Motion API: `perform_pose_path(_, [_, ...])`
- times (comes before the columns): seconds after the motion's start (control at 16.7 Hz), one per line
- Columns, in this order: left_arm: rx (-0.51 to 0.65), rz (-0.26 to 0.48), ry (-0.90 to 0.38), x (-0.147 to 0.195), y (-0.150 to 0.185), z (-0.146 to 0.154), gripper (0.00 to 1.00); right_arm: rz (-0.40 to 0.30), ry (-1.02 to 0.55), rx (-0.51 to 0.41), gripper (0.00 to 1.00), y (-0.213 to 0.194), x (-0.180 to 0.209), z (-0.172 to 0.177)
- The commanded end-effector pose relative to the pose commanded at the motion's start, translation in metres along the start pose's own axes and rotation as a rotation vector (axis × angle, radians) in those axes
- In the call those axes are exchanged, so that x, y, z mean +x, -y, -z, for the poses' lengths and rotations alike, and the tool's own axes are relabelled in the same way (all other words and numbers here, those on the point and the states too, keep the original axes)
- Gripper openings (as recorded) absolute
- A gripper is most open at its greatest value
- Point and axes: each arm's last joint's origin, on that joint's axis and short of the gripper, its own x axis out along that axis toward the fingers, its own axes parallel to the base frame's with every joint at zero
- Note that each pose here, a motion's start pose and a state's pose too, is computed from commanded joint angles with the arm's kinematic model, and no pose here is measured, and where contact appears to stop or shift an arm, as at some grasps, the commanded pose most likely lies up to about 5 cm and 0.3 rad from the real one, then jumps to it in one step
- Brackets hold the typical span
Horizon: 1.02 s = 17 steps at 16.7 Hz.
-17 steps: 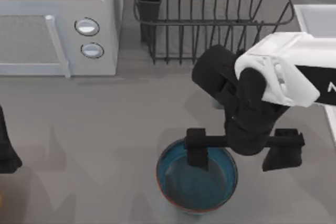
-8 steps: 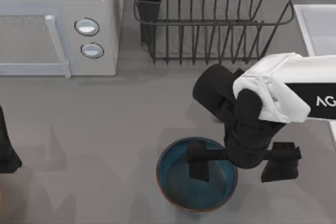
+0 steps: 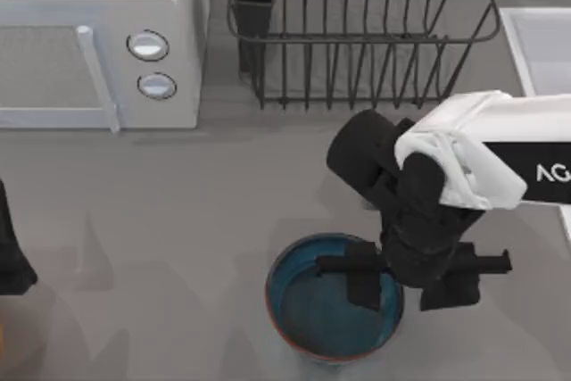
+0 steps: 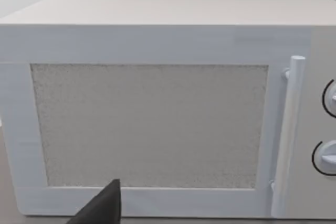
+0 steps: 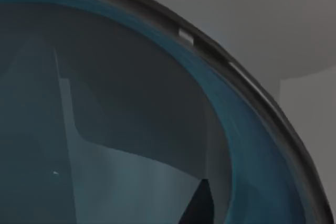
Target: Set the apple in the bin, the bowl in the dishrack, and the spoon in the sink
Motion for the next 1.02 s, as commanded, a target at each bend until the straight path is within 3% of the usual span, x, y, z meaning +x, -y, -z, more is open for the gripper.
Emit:
perform_pose_path(0.24, [0.000,0.000,0.000,0.000,0.000,0.000,1.00,0.000,0.000,0.000,0.02,0.000,0.000,0.000])
perform_pose_path(0.3, [0.000,0.000,0.000,0.000,0.000,0.000,1.00,0.000,0.000,0.000,0.00,0.000,0.000,0.000])
perform_pose_path(0.84, [0.000,0.000,0.000,0.000,0.000,0.000,1.00,-0.001,0.002,0.001,0.00,0.000,-0.002,0.000])
perform_pose_path(1.02, [0.000,0.000,0.000,0.000,0.000,0.000,1.00,-0.012,0.013,0.001,0.00,-0.005,-0.023,-0.004])
